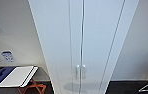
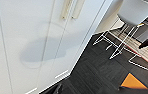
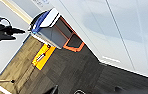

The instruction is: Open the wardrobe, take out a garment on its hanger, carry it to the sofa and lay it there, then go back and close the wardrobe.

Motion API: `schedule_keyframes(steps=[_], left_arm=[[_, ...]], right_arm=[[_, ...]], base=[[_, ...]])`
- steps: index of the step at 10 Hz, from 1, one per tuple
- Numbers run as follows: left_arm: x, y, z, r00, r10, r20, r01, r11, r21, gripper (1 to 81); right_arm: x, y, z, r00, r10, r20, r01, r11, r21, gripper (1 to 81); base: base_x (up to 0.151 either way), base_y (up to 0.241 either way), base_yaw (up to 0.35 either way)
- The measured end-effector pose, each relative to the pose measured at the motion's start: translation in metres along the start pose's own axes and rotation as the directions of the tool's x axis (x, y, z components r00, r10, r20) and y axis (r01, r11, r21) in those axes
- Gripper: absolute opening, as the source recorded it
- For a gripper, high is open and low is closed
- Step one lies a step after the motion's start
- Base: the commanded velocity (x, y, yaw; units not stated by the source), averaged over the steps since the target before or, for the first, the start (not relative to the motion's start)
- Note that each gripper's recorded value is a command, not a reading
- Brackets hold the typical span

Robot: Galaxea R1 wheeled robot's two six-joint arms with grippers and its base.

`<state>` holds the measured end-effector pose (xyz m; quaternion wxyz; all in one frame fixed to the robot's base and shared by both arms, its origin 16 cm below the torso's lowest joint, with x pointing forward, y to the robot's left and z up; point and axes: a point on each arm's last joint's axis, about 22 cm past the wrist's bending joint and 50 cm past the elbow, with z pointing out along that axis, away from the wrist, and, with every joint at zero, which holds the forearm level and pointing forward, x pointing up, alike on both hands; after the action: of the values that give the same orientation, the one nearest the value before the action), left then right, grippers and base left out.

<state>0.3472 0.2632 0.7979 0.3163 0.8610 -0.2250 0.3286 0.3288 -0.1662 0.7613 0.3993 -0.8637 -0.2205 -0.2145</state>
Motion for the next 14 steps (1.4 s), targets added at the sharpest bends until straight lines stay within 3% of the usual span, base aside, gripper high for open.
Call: schedule_keyframes(steps=[6, 9, 14], left_arm=[[0.081, -0.008, 0.010, 0.998, 0.019, -0.057, -0.020, 1.000, -0.011, 81.1], [0.097, -0.010, 0.041, 0.999, 0.015, -0.045, -0.016, 1.000, -0.026, 81.1], [0.110, -0.037, 0.067, 1.000, 0.012, -0.024, -0.012, 1.000, 0.012, 81.1]], right_arm=[[0.061, -0.005, -0.002, 0.999, -0.037, -0.031, 0.038, 0.999, 0.010, 81.1], [0.110, -0.015, 0.000, 0.995, -0.087, -0.048, 0.088, 0.996, 0.020, 81.1], [0.177, -0.030, 0.006, 0.987, -0.149, -0.062, 0.150, 0.988, 0.024, 81.1]], base=[[0.000, 0.000, 0.000], [0.000, 0.000, 0.000], [0.000, 0.000, 0.000]])
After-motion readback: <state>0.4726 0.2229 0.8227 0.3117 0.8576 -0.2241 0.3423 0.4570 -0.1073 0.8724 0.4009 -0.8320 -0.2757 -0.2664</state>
